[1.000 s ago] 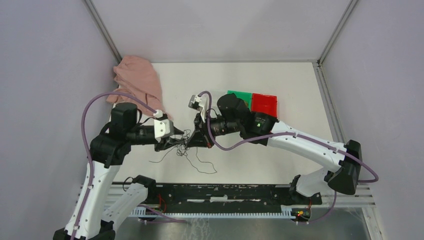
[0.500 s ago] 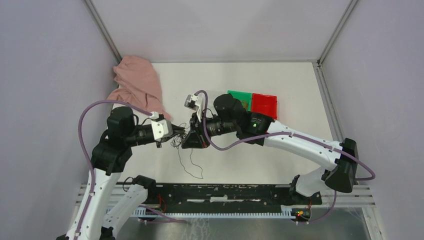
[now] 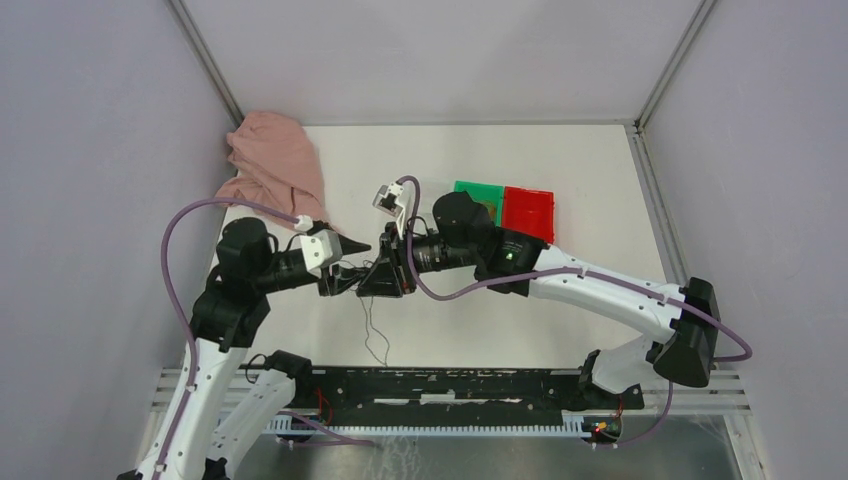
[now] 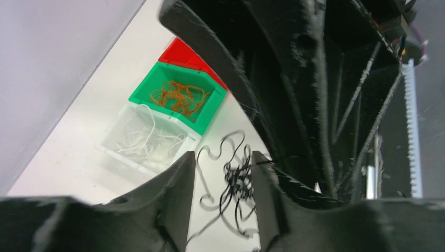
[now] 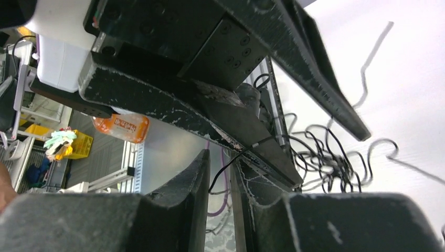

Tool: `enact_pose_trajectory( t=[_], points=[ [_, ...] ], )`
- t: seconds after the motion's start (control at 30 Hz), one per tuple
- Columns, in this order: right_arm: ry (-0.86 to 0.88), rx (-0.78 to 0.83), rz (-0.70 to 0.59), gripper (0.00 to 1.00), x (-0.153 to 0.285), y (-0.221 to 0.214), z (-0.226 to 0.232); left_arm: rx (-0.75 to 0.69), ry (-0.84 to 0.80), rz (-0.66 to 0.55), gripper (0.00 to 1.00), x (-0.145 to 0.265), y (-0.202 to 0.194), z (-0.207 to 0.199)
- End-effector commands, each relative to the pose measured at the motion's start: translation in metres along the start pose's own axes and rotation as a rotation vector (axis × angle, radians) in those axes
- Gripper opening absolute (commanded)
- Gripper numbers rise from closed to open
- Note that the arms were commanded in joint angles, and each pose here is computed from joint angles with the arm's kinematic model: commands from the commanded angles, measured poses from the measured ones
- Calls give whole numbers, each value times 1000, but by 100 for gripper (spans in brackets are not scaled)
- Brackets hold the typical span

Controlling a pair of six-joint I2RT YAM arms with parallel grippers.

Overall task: Untangle the cables
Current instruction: Untie the cable.

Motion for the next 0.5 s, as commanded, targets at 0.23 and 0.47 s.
enact_pose_trajectory(
  t=[0.23, 0.47],
  points=[
    [92, 6, -65, 28, 3, 23, 25, 38, -105, -98, 59, 1, 19, -20],
    [77, 7, -81, 47, 9, 26, 26, 61, -76, -140, 22, -1, 26, -16]
  ],
)
Point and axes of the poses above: each gripper's point midway between its finger pads, its own x axis back along the fingers, its own z axis along the line the jaws close on, y = z × x, the point moved 3 cm from there along x, back along the fingers, and after that the axes turned 5 degrees about x, right-handed, at the moved point
